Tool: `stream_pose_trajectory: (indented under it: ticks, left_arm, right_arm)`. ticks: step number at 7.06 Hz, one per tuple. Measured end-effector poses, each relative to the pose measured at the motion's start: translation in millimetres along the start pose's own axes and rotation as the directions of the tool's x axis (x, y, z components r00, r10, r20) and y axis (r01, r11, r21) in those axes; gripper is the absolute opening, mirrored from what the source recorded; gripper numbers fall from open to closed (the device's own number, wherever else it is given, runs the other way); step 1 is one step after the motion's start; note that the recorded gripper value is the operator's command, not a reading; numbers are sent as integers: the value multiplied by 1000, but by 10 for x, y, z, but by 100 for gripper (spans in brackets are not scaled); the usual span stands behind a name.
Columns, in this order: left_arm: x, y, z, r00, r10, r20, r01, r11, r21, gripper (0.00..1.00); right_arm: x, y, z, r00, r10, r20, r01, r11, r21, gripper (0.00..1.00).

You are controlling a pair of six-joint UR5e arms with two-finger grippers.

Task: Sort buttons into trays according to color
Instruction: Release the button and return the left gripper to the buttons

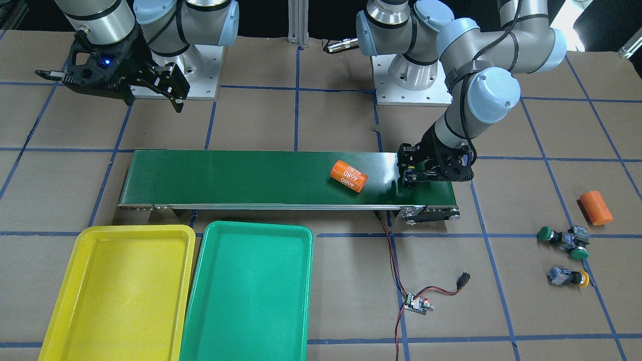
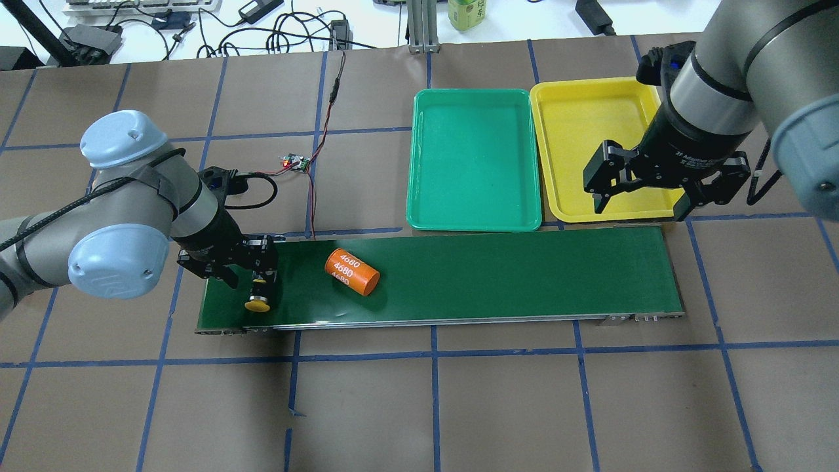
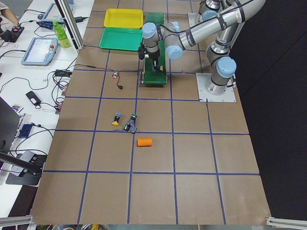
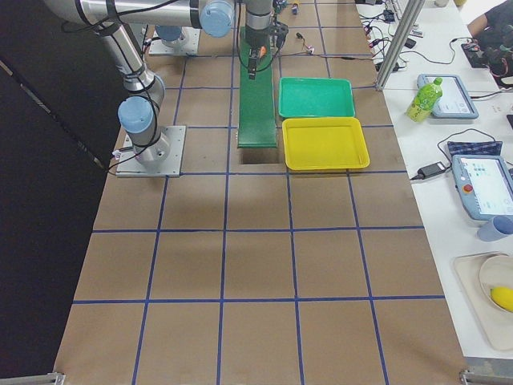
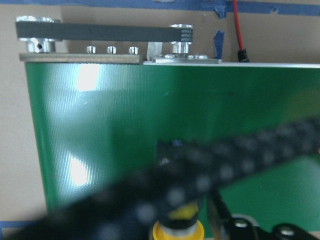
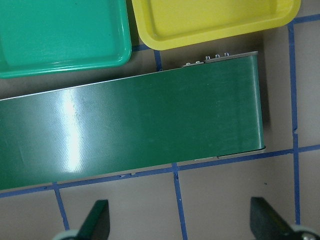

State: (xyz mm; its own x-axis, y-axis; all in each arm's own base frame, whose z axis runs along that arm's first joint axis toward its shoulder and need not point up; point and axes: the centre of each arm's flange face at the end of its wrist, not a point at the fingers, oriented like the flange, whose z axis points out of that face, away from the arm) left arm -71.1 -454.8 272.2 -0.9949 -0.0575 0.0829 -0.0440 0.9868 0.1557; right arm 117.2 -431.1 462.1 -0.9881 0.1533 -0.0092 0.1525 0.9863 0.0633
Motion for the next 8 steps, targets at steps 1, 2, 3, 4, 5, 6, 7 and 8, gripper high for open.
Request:
stream_pose_trajectory:
  ticks: [1,2,3,4,5,6,7,8]
  left_arm:
    - [-17,-82,-184,1000,-8,7,8,1000,31,100]
    - [-95,-218,-462,1000,-18,16,17,998,57,100]
    - [-330,-416,-722,999,-27,47,23,997,73,100]
    - [-771,-647,-886,995,-9,95,2,997,75,100]
    - [-1331,-850,-929,993,25,118,-33,998,61,100]
    - [-1858,-1000,-893,993,29,118,-35,998,49,100]
    - [-2237,-1141,-824,992,26,125,-34,997,62,100]
    - [-2497,-1322,-729,987,51,150,-66,993,96,100]
  right_arm:
    - [1,0,1,1000,-1,-1,1,1000,0,100]
    - [2,-1,5,1000,-1,-2,1,1000,0,100]
    - [2,-1,9,1000,0,-2,0,1000,-1,100]
    - [2,0,12,1000,1,-3,-1,1000,-2,100]
    - [3,0,13,1000,1,-3,-1,1000,-2,100]
    - [3,0,15,1000,1,-3,-1,1000,-3,100]
    - [3,0,14,1000,1,-3,-1,1000,-3,100]
    - [4,0,16,1000,1,-4,-1,1000,-3,100]
